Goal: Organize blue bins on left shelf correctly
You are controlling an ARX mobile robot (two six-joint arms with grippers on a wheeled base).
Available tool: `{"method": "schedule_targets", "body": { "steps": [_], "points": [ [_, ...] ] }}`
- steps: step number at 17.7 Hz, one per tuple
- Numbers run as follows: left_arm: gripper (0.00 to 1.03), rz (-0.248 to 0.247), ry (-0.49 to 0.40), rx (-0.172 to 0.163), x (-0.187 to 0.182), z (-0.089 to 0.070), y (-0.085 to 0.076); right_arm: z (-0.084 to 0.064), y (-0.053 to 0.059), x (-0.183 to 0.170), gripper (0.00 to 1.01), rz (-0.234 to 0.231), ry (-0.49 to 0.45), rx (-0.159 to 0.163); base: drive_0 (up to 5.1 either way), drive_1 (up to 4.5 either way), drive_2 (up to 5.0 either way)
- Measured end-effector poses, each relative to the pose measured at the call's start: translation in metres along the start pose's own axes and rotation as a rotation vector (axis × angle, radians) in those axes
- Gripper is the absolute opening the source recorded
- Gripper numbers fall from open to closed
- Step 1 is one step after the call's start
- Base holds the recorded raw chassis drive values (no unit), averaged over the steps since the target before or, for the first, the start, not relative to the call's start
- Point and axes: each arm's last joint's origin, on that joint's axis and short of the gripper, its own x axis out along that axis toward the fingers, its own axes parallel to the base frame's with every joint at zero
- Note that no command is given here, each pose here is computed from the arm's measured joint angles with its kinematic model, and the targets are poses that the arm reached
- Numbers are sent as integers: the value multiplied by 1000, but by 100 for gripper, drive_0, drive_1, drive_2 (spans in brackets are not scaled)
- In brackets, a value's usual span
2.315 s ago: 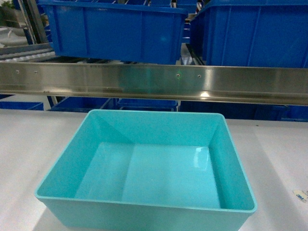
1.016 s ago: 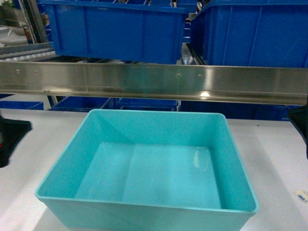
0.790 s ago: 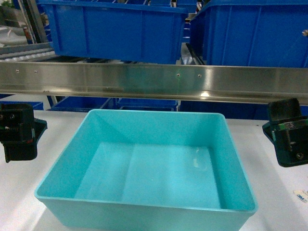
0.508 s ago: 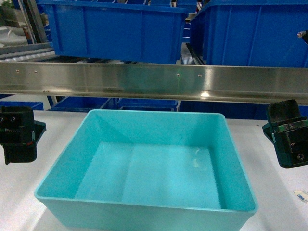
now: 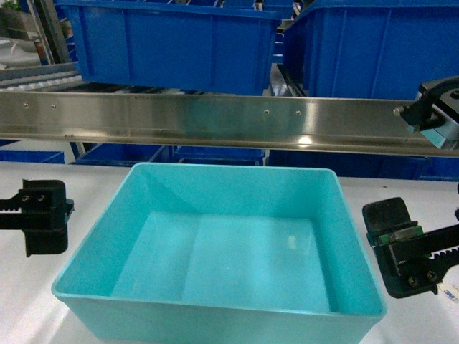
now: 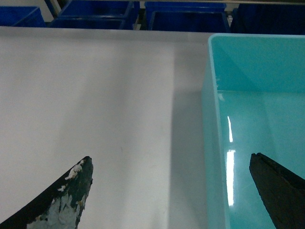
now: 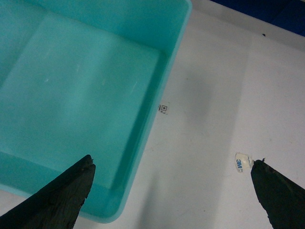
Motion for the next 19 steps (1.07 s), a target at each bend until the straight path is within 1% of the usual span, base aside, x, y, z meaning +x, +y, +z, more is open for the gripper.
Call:
{"method": "schedule_targets", "body": {
  "steps": [2,3,5,7,9,11,13,14,15,16,17,18,19],
  "points": [
    [98,-6,-1,18,9,3,-10,3,0,0,98,7,-15,3,0,0,0],
    [98,-16,18,31,14,2,-16,1,-1,4,98,1,-3,10,0,0,0],
    [98,-25,42,52,21,-3,-25,-3,0,13,98,-2,21,19,0,0,0],
    [98,-34,38,57,23,1,-30,-4,1,21,98,-7,45,19,0,0,0],
    [98,-29,19,56,26,7,-32,-2,2,26,98,-8,64,18,0,0,0],
    [98,-26,31,57,27,5,-34,-1,3,35,98,-25,88,24,0,0,0],
    [98,-20,41,57,32,0,-35,-4,4,43,98,-34,120,22,0,0,0],
    [98,-19,66,49,35,-4,-35,-3,5,49,98,-50,123,19,0,0,0],
    [98,-37,112,30,38,-6,-35,-2,5,54,98,-51,125,18,0,0,0],
    [98,-48,105,16,40,-6,-35,-4,6,59,98,-52,145,14,0,0,0],
    [98,-48,100,7,42,-4,-35,-7,7,64,98,-63,156,11,0,0,0],
    [98,-52,86,1,43,-1,-35,-11,8,71,98,-66,176,8,0,0,0],
    [98,-56,87,3,45,0,-38,-15,8,77,98,-70,189,15,0,0,0]
  ]
}}
